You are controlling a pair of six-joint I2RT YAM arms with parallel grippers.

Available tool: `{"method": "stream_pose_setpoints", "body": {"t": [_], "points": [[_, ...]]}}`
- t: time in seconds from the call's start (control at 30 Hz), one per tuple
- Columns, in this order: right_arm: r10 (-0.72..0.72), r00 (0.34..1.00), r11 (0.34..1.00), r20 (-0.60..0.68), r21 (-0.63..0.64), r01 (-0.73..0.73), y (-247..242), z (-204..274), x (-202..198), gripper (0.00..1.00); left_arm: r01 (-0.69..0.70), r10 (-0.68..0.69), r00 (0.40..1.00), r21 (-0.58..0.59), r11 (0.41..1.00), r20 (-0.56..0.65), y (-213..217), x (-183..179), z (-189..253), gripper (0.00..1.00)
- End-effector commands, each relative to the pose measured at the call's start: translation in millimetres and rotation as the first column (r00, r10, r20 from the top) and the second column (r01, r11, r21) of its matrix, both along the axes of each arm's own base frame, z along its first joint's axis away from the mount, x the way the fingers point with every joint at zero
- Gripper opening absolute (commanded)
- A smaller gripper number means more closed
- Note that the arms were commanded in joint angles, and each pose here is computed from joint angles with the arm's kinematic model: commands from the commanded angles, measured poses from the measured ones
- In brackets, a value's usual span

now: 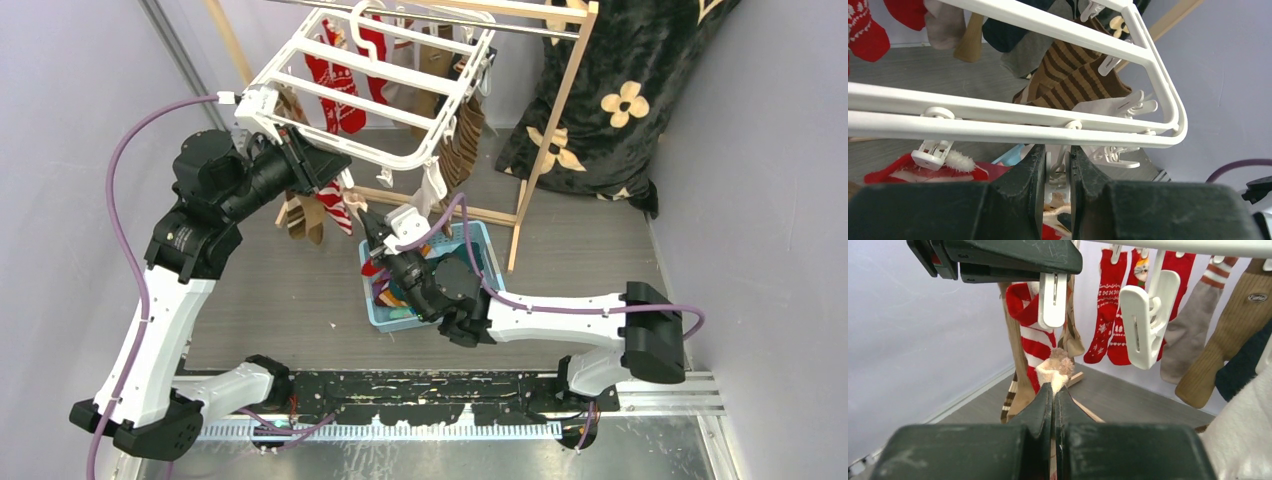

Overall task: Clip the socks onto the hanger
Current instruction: Clamp the sock onto the hanger.

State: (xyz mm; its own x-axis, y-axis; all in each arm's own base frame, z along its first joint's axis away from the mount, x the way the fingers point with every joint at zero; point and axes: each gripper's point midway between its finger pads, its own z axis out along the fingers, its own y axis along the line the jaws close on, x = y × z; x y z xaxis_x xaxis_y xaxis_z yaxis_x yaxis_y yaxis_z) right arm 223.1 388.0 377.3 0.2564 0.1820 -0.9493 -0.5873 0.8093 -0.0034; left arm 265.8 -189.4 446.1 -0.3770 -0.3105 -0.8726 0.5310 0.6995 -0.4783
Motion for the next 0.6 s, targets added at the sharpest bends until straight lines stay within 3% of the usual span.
{"method": "stream_pose_setpoints", "body": {"t": [0.0, 0.57], "points": [[-0.151, 0.987, 0.971, 0.052, 0.193, 0.138, -24.9, 53.2, 5.0, 0.01, -0.043, 0.043, 0.999, -0.007, 0.999, -0.001, 9.4, -5.7, 2.2, 0.00], [-0.079, 0.993, 0.980, 0.091, 0.189, 0.061, -14.1, 65.9, -9.2, 0.01, -0.020, 0.020, 0.998, -0.015, 1.000, -0.052, 2.4, -2.7, -8.1, 0.00]]}}
